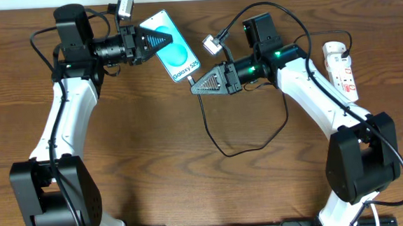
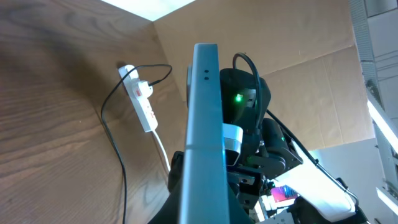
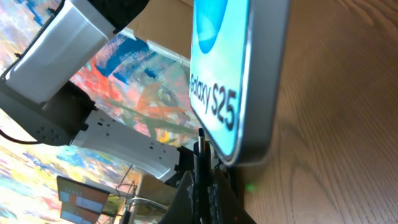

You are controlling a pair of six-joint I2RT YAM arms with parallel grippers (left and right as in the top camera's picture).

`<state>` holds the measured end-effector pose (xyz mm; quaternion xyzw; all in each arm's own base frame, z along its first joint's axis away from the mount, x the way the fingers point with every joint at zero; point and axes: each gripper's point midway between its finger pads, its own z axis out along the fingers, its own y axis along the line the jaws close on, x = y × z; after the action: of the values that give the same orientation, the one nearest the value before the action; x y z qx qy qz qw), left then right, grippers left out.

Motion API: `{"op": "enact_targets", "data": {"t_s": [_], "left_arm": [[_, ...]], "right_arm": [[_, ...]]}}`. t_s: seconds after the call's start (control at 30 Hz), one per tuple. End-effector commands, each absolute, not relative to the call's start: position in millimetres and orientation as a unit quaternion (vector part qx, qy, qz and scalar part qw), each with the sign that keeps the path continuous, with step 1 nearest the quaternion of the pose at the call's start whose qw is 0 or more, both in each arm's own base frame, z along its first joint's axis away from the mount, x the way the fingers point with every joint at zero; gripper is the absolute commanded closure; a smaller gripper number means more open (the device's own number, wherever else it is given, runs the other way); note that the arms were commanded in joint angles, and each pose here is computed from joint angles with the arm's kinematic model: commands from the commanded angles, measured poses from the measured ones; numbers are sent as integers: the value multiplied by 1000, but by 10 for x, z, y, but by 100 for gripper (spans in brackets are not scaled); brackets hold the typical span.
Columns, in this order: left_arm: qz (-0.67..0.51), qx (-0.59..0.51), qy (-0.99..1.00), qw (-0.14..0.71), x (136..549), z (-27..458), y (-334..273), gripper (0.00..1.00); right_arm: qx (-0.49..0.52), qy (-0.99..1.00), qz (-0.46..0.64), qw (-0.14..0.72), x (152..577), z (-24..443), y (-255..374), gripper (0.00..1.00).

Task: Plug charger to phone and switch on socket

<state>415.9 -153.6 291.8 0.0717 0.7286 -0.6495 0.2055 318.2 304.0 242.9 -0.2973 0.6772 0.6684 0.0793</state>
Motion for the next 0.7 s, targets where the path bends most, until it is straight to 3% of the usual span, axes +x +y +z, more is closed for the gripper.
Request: {"op": "enact_targets", "data": {"t_s": [0.0, 0.67], "left_arm": [[-647, 91, 724, 222, 4138, 3010, -1537, 93], [-655, 78, 724, 203, 4119, 3017, -1541, 93]], "right_arm": [[-303, 664, 679, 74, 3137, 2496, 3050, 99], [-301, 678, 666, 82, 3179, 2440, 3058, 98]]}}
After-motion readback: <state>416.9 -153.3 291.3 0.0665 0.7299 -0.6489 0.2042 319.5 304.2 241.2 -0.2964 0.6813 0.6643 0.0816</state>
